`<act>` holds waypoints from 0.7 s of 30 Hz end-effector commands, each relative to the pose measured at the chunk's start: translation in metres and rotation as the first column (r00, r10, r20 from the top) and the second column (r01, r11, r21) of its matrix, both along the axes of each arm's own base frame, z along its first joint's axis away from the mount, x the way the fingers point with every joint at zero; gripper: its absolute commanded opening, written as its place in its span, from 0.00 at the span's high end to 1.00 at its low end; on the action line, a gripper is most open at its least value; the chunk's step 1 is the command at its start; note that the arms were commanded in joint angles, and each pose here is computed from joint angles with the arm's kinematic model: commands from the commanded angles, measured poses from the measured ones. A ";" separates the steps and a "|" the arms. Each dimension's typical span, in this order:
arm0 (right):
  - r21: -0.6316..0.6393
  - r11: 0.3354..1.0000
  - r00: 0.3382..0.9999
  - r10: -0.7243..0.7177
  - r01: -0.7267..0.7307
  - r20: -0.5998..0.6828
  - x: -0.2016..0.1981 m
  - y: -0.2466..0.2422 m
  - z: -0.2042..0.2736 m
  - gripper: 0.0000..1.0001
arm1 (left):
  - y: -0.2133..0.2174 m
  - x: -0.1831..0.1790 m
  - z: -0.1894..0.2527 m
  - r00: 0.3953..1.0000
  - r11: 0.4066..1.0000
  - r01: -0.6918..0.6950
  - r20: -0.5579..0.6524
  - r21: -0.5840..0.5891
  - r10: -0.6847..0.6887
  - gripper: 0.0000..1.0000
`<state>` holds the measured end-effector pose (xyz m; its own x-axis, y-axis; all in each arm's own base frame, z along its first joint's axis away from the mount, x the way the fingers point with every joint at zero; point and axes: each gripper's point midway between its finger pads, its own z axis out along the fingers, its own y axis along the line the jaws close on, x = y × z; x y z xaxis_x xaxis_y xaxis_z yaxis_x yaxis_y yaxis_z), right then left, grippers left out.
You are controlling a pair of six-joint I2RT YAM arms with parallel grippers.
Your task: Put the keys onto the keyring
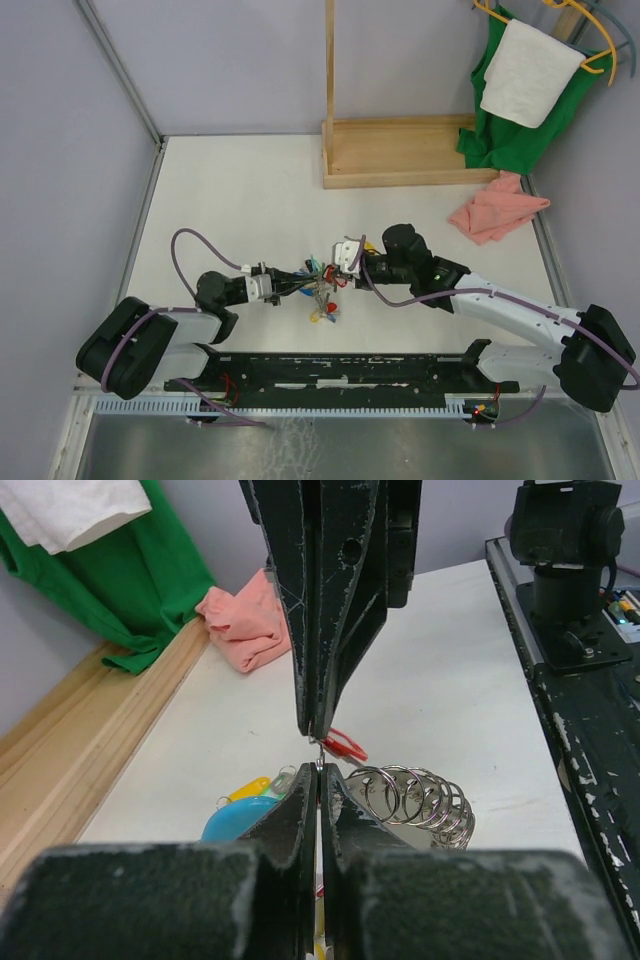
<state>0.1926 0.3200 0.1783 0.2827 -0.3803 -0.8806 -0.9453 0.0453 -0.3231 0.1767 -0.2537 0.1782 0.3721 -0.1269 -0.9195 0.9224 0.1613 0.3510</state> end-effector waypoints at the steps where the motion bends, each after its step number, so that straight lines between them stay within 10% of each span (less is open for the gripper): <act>1: -0.064 0.978 0.956 -0.209 0.200 -0.204 0.002 -0.017 -0.015 0.99 | 0.009 0.011 0.020 0.986 0.992 -0.102 0.126 -0.076 0.111 0.97; 10: -0.409 0.724 0.626 -0.688 0.556 -0.368 0.010 -0.075 -0.093 0.99 | 0.016 0.023 0.015 0.974 0.981 -0.187 0.118 -0.046 0.191 0.97; 21: -0.474 0.545 0.460 -0.838 0.691 -0.294 0.050 -0.070 -0.147 0.99 | 0.019 0.025 0.011 0.969 0.976 -0.217 0.114 -0.031 0.219 0.97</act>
